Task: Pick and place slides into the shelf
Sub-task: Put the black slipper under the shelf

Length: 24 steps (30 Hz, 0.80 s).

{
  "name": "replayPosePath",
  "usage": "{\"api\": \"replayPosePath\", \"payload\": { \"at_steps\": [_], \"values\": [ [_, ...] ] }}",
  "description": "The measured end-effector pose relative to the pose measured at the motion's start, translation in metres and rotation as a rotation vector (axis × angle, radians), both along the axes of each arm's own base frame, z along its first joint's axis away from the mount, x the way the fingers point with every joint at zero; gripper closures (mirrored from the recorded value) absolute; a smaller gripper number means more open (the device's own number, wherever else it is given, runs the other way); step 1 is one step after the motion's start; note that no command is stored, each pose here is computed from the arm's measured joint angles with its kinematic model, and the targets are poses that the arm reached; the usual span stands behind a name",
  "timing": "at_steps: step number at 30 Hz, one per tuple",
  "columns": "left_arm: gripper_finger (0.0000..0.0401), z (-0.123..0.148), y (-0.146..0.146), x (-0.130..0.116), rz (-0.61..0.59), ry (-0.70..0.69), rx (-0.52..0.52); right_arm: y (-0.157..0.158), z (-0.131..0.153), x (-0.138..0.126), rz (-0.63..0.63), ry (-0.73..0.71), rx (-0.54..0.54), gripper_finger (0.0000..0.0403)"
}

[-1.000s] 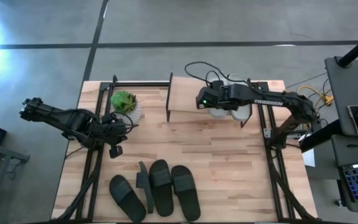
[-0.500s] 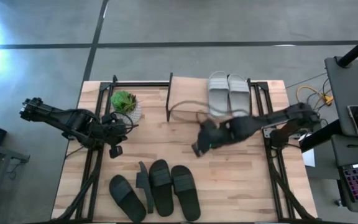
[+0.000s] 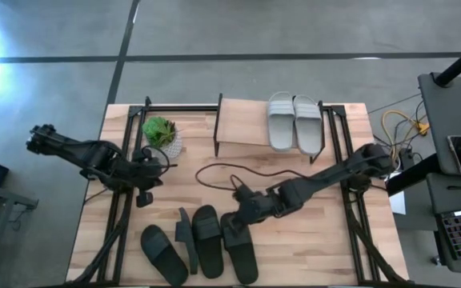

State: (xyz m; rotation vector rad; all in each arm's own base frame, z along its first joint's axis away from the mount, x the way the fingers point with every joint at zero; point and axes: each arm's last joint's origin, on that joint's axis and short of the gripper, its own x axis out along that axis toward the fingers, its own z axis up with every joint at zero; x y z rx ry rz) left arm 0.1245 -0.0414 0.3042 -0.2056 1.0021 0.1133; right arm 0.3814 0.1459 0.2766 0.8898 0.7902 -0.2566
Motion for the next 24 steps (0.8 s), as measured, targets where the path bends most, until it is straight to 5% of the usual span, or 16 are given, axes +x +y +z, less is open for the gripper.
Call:
{"api": "replayPosePath", "payload": {
  "at_steps": [6,16,24],
  "values": [
    [0.0399,0.008,-0.008,-0.009,-0.060,-0.116,-0.070,0.008,0.009,0.022,0.030,0.033,-0.042,0.0223],
    [0.0399,-0.003,-0.016,-0.027,-0.037,-0.137,-0.148,0.054,-0.020,0.024,-0.199,0.393,0.163,0.0227],
    [0.0399,-0.015,-0.025,-0.029,-0.145,-0.201,-0.185,0.105,-0.029,0.019,-0.633,0.128,0.149,0.0227]
  ]
}}
